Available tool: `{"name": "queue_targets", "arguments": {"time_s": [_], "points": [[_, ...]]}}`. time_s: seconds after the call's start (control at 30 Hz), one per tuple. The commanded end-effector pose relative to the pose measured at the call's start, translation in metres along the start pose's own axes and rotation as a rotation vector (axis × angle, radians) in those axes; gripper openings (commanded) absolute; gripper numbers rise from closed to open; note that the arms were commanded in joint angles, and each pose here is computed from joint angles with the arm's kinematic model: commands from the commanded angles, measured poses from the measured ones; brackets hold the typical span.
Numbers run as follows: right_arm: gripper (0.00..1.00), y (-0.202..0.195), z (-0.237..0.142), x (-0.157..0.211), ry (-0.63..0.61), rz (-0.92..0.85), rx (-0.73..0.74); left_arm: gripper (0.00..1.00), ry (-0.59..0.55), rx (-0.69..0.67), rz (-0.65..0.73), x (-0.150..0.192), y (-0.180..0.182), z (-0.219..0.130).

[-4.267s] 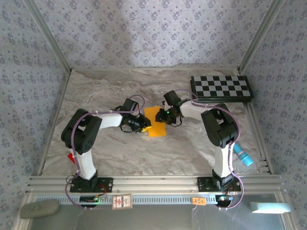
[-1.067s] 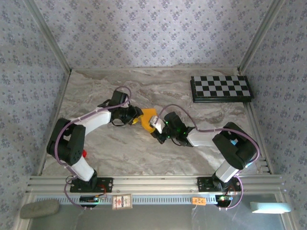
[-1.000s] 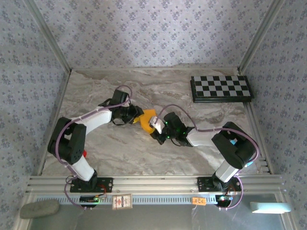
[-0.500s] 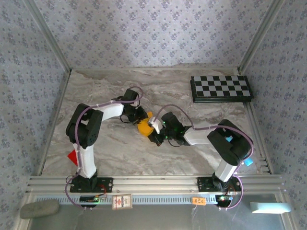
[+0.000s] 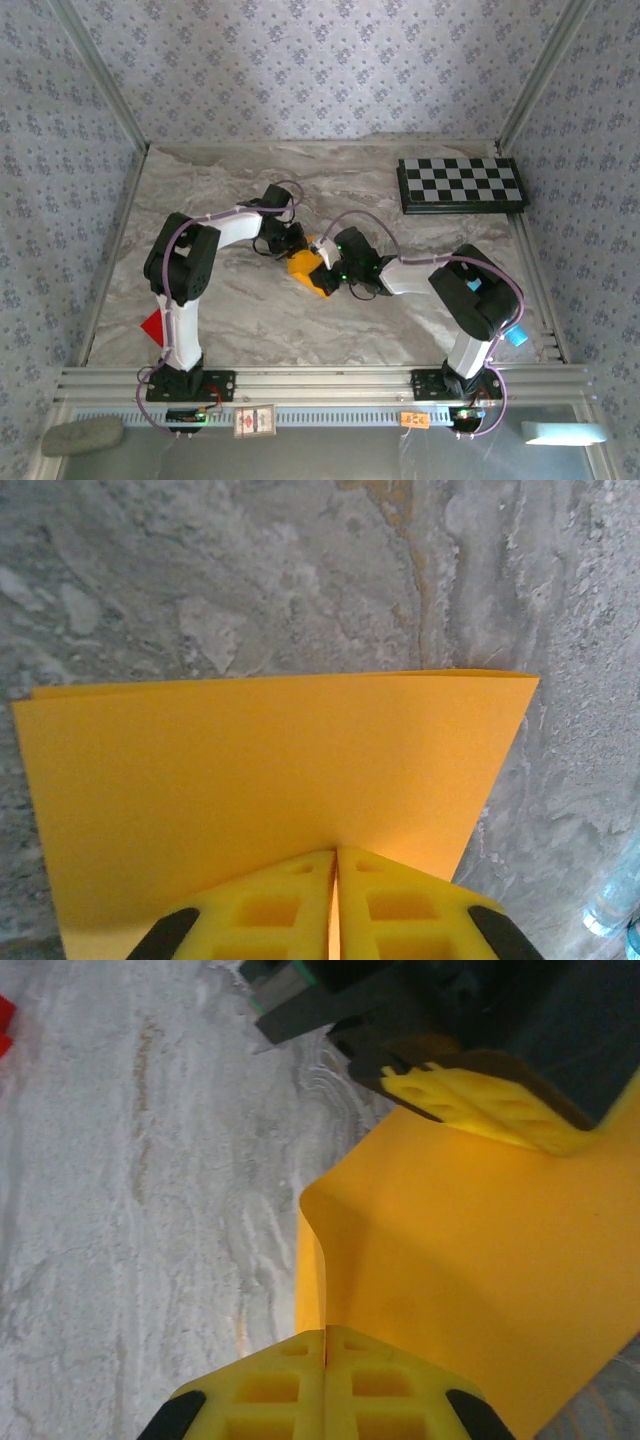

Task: Fold a paper plane with a square sheet of paper (pick it up from the middle)
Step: Third fold the triangle at the center of the table.

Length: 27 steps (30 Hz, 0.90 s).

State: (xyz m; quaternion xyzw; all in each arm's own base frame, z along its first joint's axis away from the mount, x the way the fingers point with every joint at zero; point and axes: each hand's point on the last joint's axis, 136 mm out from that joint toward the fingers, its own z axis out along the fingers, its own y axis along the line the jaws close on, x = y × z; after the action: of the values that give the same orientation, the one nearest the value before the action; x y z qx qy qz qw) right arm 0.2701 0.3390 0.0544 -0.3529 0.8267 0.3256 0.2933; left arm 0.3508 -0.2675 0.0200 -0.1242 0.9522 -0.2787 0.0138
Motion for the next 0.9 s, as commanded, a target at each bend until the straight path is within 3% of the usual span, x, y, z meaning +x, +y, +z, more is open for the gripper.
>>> {"name": "queue_targets", "arguments": {"time_s": [0.0, 0.33, 0.87], "points": [[0.00, -0.017, 0.004, 0.005, 0.043, 0.033, 0.087, 0.09, 0.063, -0.087, -0.012, 0.014, 0.024, 0.016], [0.00, -0.031, 0.003, 0.008, 0.060, 0.037, 0.176, 0.10, 0.073, -0.072, -0.010, 0.014, 0.020, 0.018], [0.00, -0.033, 0.006, 0.010, 0.070, 0.030, 0.199, 0.09, 0.082, -0.061, -0.004, 0.016, 0.018, 0.021]]}}
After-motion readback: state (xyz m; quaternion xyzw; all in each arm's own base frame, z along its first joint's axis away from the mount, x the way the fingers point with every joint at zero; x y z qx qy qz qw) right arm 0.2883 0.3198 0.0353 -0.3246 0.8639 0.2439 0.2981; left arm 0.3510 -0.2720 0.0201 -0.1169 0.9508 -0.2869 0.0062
